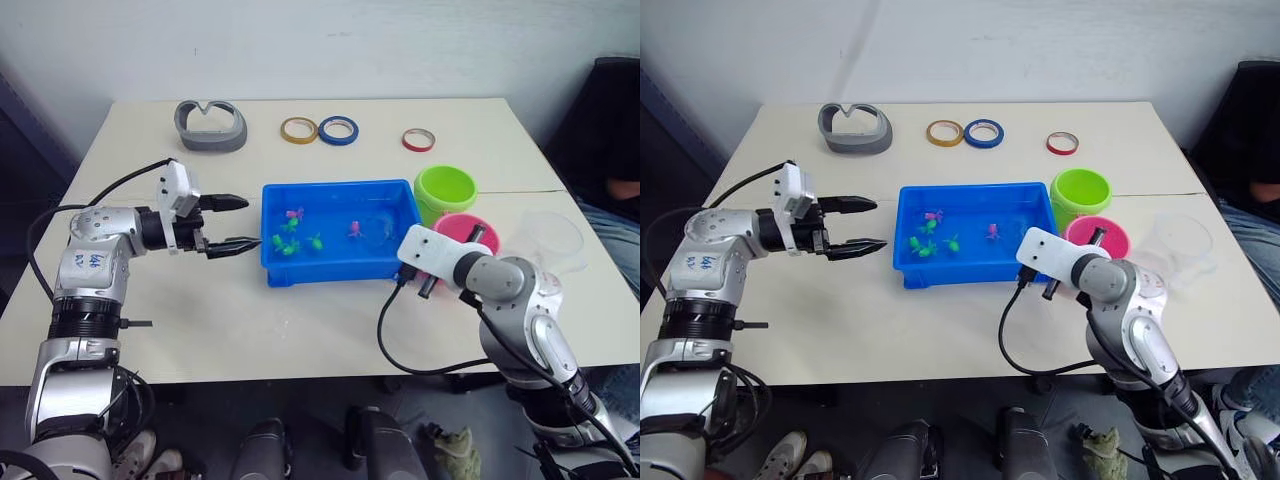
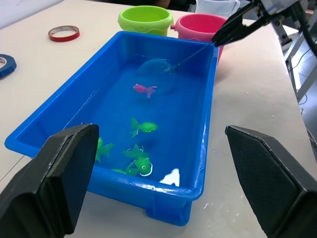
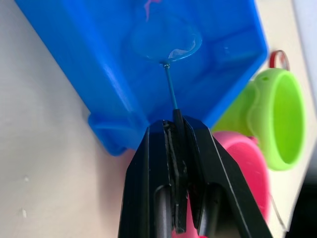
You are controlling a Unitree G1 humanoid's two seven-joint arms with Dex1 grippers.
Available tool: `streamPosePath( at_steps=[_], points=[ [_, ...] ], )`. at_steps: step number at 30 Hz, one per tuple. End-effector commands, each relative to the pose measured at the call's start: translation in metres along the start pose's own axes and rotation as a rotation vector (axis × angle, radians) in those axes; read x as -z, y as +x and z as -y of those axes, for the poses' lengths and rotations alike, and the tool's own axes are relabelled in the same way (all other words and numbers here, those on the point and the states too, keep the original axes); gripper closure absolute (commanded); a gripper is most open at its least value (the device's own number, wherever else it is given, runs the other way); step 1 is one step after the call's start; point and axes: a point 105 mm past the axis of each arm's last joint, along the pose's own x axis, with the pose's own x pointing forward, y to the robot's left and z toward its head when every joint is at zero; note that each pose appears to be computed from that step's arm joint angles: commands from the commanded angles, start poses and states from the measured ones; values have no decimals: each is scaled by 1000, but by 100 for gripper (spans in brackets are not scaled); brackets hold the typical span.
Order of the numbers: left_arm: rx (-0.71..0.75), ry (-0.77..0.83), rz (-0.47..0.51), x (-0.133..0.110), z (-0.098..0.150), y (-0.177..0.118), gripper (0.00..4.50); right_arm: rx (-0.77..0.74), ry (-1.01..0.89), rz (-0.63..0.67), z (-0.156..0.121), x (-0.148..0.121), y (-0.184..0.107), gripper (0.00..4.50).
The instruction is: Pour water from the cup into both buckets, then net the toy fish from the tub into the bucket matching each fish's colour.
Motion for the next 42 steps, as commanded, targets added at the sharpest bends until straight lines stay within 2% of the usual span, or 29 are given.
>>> streamPosePath(
  at_steps=[1,11,20,31,42],
  points=[
    [-24,44,34,-16,-2,-8,3,28,52,50,6,-12,1,450],
    [-32,42,37,-17,-1,-9,3,13,284,126,12,-29,-1,450],
    [-23,37,52,-19,-4,-6,3,-56,531,253,23,-52,-27,450],
    [7,41,75,-25,-4,-1,3,-151,545,306,14,-59,-56,450],
    [42,41,85,-27,-1,4,3,-114,595,310,23,-49,-62,450]
  ],
)
